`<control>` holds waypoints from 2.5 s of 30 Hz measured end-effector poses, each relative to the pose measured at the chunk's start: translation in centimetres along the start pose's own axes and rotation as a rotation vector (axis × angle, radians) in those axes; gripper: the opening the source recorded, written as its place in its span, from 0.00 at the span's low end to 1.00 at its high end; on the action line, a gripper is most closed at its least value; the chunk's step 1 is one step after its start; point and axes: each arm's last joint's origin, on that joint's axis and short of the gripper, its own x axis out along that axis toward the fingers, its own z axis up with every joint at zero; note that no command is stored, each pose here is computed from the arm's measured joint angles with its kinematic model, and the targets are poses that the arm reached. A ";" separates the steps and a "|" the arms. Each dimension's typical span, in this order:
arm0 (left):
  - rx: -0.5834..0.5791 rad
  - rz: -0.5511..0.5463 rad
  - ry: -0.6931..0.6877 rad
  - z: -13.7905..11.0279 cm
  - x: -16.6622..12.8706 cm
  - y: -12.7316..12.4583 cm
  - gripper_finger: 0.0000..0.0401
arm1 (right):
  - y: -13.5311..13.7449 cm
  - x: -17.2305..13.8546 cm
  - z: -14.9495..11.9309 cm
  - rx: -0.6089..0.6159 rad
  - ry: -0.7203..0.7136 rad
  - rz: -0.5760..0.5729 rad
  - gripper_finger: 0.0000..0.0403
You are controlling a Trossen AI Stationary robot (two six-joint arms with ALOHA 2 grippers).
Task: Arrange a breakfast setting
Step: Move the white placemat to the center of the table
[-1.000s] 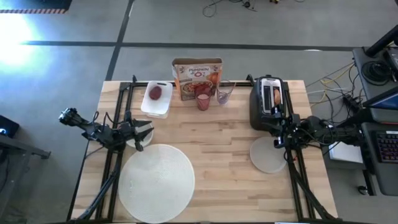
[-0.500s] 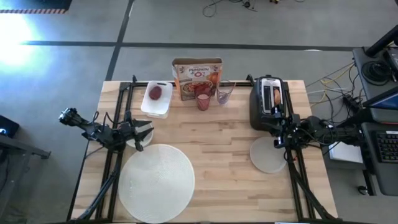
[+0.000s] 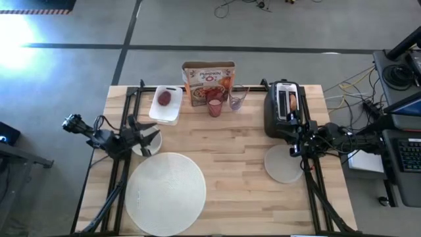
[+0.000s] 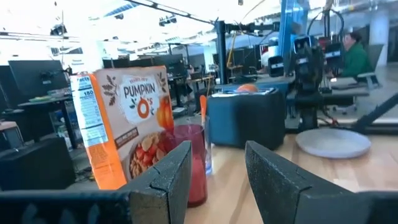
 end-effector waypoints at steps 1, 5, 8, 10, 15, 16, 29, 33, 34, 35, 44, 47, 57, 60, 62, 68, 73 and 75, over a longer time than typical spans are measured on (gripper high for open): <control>-0.007 0.001 -0.004 0.1 0.0 0.0 0.33 | 0.0 0.0 0.0 0.000 0.001 0.000 0.29; -0.028 0.000 -0.008 0.1 0.0 0.0 0.33 | 0.0 0.0 0.0 0.000 0.000 0.000 0.29; -0.040 -0.007 -0.010 0.1 0.0 0.0 0.33 | 0.0 0.0 0.0 0.000 0.000 0.000 0.29; -0.051 -0.005 -0.019 0.2 0.0 0.0 0.33 | 0.0 0.0 0.0 0.000 0.000 0.000 0.29; -0.219 0.002 -0.086 1.1 0.0 0.4 0.33 | 0.0 0.0 0.0 0.000 0.000 0.000 0.29; -0.246 -0.013 -0.099 1.3 -0.1 0.4 0.33 | 0.0 0.0 0.0 0.000 0.000 0.000 0.29; -0.446 -0.143 -0.024 5.8 0.3 1.0 0.33 | 0.0 0.0 0.0 0.000 0.001 0.000 0.29; -0.411 -0.134 0.105 7.1 0.8 0.8 0.33 | 0.0 0.0 0.0 0.000 0.001 0.000 0.29; -0.409 -0.130 0.138 7.4 0.9 0.6 0.33 | 0.0 0.0 0.0 0.000 0.001 0.000 0.29; -0.411 -0.127 0.173 7.5 1.1 0.4 0.33 | 0.0 0.0 0.0 0.000 0.000 0.000 0.29; -0.397 -0.104 0.449 6.8 3.4 -3.0 0.33 | 0.0 0.0 0.0 0.000 0.000 0.000 0.29; -0.372 -0.068 0.534 6.8 4.1 -4.0 0.33 | 0.0 0.0 0.0 0.000 0.001 0.000 0.29; -0.279 -0.022 0.842 6.2 6.6 -7.9 0.33 | 0.0 0.0 0.0 0.000 0.001 0.000 0.29; -0.291 -0.010 0.963 5.4 7.0 -9.0 0.33 | 0.0 0.0 0.0 0.000 0.000 0.000 0.29; -0.315 -0.026 1.047 4.9 7.3 -9.7 0.33 | 0.0 0.0 0.0 0.000 0.001 0.000 0.29; -0.309 -0.094 1.264 3.4 8.5 -12.5 0.33 | 0.0 0.0 0.0 0.000 0.001 0.000 0.29; -0.230 -0.072 1.441 2.0 9.4 -14.0 0.33 | 0.0 0.0 0.0 0.000 0.001 0.000 0.29; -0.210 -0.082 1.512 1.2 9.8 -14.5 0.33 | 0.0 0.0 0.0 0.000 0.000 0.000 0.29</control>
